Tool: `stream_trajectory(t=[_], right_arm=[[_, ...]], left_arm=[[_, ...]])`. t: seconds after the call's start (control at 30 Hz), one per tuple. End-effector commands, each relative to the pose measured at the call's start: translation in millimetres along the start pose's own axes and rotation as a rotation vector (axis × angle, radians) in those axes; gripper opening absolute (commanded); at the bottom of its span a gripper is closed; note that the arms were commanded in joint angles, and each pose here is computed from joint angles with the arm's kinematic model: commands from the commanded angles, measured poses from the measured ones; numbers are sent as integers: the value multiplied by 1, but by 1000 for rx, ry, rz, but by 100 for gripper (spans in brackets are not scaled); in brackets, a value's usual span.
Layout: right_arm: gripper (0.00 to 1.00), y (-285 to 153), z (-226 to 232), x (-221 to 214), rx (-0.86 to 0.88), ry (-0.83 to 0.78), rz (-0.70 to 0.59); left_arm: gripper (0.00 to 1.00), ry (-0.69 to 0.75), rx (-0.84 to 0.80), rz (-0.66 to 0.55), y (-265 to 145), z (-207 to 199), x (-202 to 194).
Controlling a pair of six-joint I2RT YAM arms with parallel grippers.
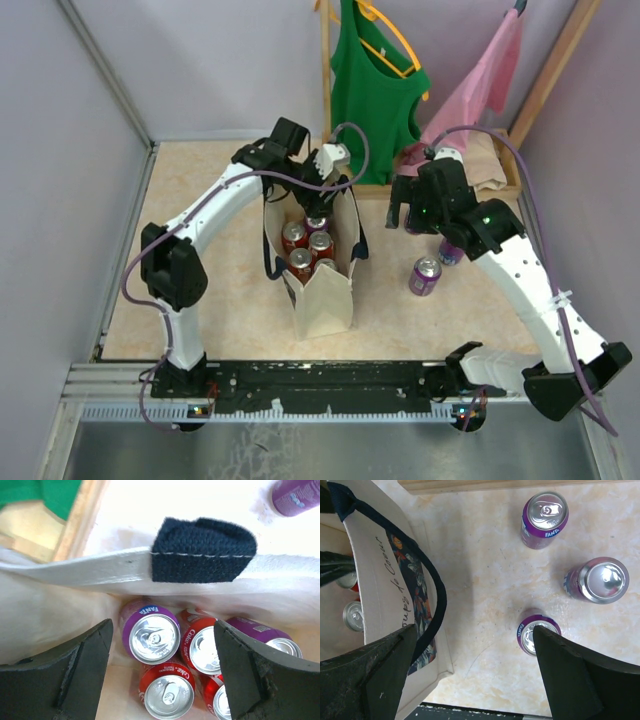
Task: Place the beverage into the canvas bag
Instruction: Place the drink in the canvas bag, then pick up the drink from the center of the board.
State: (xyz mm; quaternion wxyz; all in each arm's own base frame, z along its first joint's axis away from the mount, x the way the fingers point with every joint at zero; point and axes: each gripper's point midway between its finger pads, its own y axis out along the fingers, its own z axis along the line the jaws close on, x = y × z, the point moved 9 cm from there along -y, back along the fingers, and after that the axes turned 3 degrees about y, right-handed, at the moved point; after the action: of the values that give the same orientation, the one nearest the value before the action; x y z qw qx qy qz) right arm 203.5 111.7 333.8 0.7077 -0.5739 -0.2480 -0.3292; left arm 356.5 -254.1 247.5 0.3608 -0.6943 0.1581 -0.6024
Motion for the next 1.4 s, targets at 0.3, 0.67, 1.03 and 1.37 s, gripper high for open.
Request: stream_trajectory(t=[0.3,0.67,1.03,1.37], right_arm=[[99,-3,5,24,-2,4,-95],[99,24,-49,55,-121,119,-61],[99,104,-63,60,-103,79,114],[99,180,-68,67,-165,32,189]], left_arm=[[87,101,394,-357,-102,4,80],[93,-153,646,-423,-179,60,47],[95,-392,646,-329,-210,70,-32],[95,-400,636,-308,-209,58,-47]])
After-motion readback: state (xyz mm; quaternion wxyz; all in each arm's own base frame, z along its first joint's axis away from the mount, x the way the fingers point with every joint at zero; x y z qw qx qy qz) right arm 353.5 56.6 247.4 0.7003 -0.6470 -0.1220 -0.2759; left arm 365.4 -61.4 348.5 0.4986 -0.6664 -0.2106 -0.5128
